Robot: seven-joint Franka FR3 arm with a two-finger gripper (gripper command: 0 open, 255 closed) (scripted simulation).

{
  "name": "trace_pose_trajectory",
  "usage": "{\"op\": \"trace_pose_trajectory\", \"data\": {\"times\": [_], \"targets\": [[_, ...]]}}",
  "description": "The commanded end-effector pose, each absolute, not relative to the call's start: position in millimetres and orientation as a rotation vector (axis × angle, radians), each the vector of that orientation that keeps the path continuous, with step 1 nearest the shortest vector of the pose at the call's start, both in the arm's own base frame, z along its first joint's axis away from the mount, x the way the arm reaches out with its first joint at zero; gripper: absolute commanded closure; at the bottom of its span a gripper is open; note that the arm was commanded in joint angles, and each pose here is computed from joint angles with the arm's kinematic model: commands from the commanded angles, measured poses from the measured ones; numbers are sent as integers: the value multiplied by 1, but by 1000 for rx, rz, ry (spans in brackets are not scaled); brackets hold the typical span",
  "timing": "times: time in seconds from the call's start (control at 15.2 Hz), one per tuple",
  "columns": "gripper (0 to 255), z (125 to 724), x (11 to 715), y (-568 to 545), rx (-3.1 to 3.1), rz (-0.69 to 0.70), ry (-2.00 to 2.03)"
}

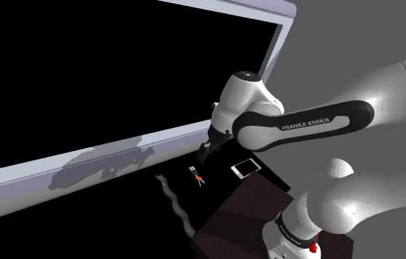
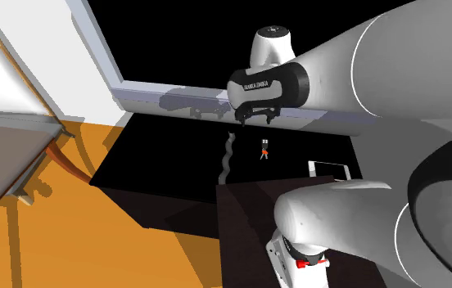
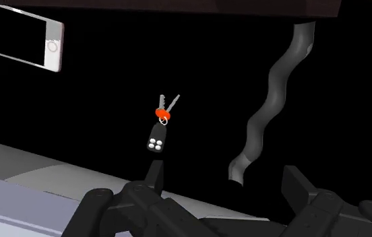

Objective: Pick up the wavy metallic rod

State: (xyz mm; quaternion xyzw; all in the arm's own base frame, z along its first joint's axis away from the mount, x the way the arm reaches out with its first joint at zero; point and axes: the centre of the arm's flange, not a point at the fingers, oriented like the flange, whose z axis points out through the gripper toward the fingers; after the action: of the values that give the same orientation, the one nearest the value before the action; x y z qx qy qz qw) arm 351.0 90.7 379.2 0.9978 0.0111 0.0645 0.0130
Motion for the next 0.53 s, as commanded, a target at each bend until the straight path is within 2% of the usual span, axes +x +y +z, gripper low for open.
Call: {"op": "trace_pose_trajectory", "data": {"times": [0.0, 0.46], "targets": [[0, 356, 354, 101, 3117, 199, 26], [0, 273, 359, 139, 3143, 181, -1]]}}
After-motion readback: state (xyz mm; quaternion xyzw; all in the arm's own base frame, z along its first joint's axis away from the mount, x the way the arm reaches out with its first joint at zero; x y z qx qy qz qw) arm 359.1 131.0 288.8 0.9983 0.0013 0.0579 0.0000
